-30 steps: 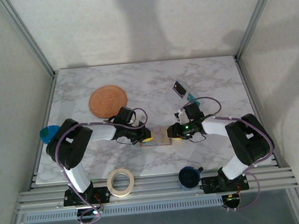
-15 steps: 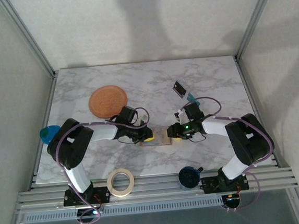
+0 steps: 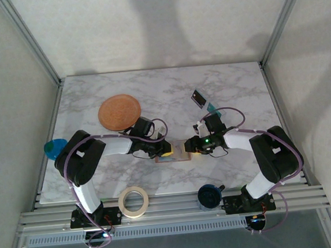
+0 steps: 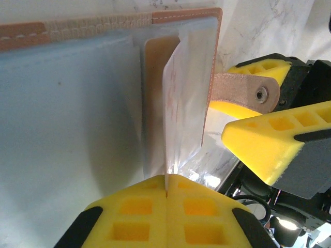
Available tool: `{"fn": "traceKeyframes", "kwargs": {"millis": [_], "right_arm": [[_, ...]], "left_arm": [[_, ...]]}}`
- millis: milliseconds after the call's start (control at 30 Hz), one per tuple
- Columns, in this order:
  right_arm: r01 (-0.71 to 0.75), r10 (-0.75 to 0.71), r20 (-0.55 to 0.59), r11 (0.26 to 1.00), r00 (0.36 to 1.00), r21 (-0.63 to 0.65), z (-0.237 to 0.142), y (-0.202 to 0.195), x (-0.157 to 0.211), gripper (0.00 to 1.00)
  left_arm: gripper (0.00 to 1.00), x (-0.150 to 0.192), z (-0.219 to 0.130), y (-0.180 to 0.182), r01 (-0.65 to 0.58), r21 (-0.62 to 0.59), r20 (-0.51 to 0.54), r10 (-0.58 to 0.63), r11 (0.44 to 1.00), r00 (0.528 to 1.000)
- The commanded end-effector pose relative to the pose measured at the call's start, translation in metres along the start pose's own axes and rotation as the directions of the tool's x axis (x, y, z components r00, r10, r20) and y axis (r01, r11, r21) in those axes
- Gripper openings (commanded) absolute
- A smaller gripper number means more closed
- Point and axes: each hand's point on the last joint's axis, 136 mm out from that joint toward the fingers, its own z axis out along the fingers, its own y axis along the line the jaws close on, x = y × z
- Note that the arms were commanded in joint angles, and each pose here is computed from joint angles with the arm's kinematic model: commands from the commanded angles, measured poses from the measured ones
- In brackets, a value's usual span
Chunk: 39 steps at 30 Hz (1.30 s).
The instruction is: Put the credit cards into the card holder
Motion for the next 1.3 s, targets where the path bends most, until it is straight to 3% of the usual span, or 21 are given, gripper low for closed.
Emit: {"fn": "traceKeyframes", "kwargs": {"millis": [0, 67, 200, 467, 567, 700, 833, 1000, 1267], "right_arm": [[0.084, -0.084, -0.009, 0.996, 0.996, -0.033, 0.016, 0.005, 0.004, 0.50], [0.079, -0.079, 0.007, 0.997, 0.997, 0.013, 0.008, 0.004, 0.001, 0.52], [0.094, -0.106, 0.061, 0.981, 0.992, 0.168, -0.015, 0.000, -0.005, 0.60], [0.159, -0.237, 0.153, 0.902, 0.959, 0.401, -0.041, 0.015, -0.017, 0.79], [0.172, -0.256, 0.146, 0.887, 0.955, 0.428, -0.032, 0.024, -0.015, 0.99], [0.203, -0.310, 0.141, 0.843, 0.940, 0.498, -0.021, 0.032, -0.014, 0.99], [0.237, -0.359, 0.123, 0.800, 0.925, 0.552, -0.006, 0.040, -0.018, 0.99], [0.262, -0.400, 0.122, 0.771, 0.908, 0.581, 0.016, 0.050, -0.025, 0.99], [0.257, -0.397, 0.071, 0.711, 0.915, 0.654, 0.040, 0.031, -0.028, 0.99]], "left_arm": [[0.16, 0.005, 0.003, 0.009, -0.004, -0.066, -0.012, 0.003, 0.998, 1.000], [0.28, -0.001, -0.005, 0.011, -0.030, -0.124, 0.022, 0.033, 0.992, 0.999], [0.36, -0.005, -0.014, 0.008, -0.049, -0.161, 0.052, 0.058, 0.986, 0.997], [0.40, -0.019, -0.041, 0.016, -0.042, -0.249, 0.172, 0.087, 0.968, 0.981], [0.41, -0.025, -0.057, 0.012, -0.037, -0.237, 0.233, 0.094, 0.971, 0.968], [0.38, -0.031, -0.076, 0.023, -0.036, -0.297, 0.295, 0.128, 0.954, 0.947], [0.36, -0.025, -0.076, 0.057, 0.034, -0.334, 0.303, 0.073, 0.942, 0.950], [0.37, -0.024, -0.075, 0.063, 0.037, -0.348, 0.316, 0.080, 0.937, 0.945], [0.38, -0.015, -0.080, 0.069, 0.041, -0.344, 0.316, 0.075, 0.938, 0.946]]}}
